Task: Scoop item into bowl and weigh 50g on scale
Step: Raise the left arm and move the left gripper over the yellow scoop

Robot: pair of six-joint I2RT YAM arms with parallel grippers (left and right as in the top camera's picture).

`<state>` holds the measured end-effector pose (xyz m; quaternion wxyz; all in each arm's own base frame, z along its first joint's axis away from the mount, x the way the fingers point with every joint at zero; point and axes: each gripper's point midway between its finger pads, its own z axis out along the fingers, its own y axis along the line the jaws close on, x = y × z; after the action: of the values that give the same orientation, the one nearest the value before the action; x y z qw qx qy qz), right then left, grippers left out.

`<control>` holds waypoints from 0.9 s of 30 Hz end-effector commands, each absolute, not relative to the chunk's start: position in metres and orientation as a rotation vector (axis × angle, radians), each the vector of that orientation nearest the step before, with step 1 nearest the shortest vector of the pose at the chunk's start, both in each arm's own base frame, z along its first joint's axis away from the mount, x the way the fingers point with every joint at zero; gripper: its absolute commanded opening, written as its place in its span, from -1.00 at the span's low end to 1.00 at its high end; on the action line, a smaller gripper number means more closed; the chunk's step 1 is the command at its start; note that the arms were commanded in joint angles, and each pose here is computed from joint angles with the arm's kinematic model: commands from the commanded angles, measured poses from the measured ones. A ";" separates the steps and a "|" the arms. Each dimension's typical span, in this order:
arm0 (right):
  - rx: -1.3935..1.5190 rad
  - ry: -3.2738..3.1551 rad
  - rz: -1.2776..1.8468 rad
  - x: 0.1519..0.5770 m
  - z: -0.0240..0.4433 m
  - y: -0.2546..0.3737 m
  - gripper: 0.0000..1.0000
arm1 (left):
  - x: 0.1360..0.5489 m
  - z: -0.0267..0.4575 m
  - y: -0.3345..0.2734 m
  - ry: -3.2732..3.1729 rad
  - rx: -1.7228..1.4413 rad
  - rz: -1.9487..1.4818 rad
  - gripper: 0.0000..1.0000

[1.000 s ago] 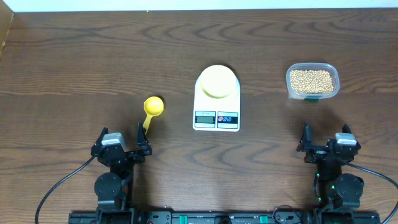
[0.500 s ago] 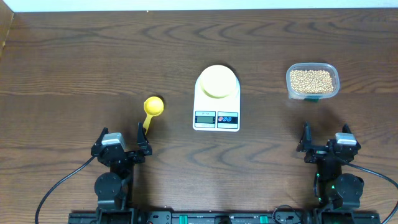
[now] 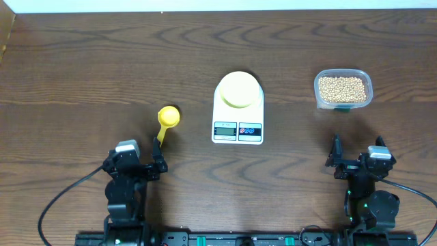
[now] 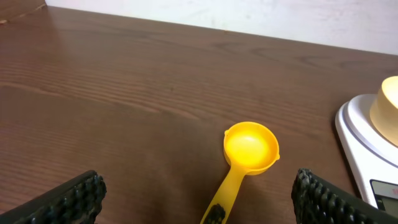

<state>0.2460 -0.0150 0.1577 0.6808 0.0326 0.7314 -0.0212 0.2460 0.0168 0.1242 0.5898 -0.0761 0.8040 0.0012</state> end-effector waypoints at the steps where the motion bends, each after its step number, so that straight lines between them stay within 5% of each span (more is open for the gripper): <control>1: 0.062 1.643 -0.053 0.246 0.157 -0.015 0.99 | 0.252 0.153 0.021 1.858 -0.186 0.022 0.95; 27: 0.062 1.643 -0.053 0.246 0.157 -0.015 0.98 | 0.280 0.188 0.021 2.149 -0.194 0.046 0.95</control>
<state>0.2460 -0.0149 0.1576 0.6807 0.0324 0.7316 -0.0209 0.2747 0.0179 0.1750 0.4749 -0.0773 0.8765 0.0122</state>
